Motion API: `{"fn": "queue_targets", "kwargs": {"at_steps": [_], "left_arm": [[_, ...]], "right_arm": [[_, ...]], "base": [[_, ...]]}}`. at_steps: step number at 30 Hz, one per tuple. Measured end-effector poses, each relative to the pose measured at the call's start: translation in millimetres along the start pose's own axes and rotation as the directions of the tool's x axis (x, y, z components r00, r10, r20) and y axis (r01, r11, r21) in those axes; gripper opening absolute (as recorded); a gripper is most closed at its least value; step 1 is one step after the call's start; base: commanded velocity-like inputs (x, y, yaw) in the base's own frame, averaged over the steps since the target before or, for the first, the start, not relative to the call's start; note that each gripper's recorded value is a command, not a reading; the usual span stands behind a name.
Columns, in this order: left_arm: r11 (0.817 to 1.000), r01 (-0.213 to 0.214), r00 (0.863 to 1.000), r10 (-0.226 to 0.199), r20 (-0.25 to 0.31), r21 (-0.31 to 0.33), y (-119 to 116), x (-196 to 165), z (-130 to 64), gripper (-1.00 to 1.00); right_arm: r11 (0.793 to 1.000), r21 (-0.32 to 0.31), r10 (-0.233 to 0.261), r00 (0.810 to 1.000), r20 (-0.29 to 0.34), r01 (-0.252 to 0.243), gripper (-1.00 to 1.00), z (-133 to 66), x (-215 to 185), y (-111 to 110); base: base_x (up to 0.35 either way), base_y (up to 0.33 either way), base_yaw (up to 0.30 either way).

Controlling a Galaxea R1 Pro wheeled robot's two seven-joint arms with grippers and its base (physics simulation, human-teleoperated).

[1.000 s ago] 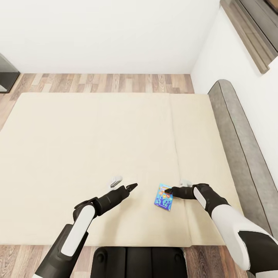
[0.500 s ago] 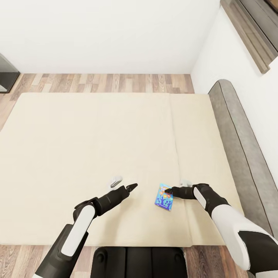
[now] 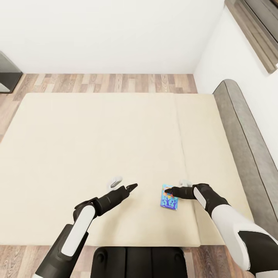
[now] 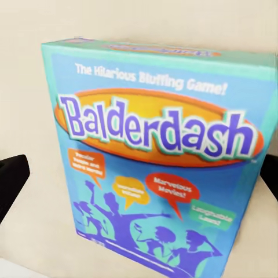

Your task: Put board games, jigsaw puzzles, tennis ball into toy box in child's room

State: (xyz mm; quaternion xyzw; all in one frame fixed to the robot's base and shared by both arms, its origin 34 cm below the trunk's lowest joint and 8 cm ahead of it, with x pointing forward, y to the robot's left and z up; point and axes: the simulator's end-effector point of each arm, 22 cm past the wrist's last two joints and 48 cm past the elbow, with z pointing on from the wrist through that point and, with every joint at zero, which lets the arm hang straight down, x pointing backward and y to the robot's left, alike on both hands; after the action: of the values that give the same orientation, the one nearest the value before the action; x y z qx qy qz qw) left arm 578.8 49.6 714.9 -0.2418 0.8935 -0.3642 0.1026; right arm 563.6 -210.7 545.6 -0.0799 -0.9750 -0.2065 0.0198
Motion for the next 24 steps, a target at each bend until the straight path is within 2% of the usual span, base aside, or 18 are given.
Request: {"fn": "queue_targets", "kwargs": {"at_steps": [24], "left_arm": [[1.0,0.0,1.0,0.0,0.0,-0.001,0.2,-0.1,0.0,1.0]], "right_arm": [[1.0,0.0,0.0,1.0,0.0,0.0,1.0,0.0,-0.1,0.0]], "base": [[0.0,0.013,0.0]]}}
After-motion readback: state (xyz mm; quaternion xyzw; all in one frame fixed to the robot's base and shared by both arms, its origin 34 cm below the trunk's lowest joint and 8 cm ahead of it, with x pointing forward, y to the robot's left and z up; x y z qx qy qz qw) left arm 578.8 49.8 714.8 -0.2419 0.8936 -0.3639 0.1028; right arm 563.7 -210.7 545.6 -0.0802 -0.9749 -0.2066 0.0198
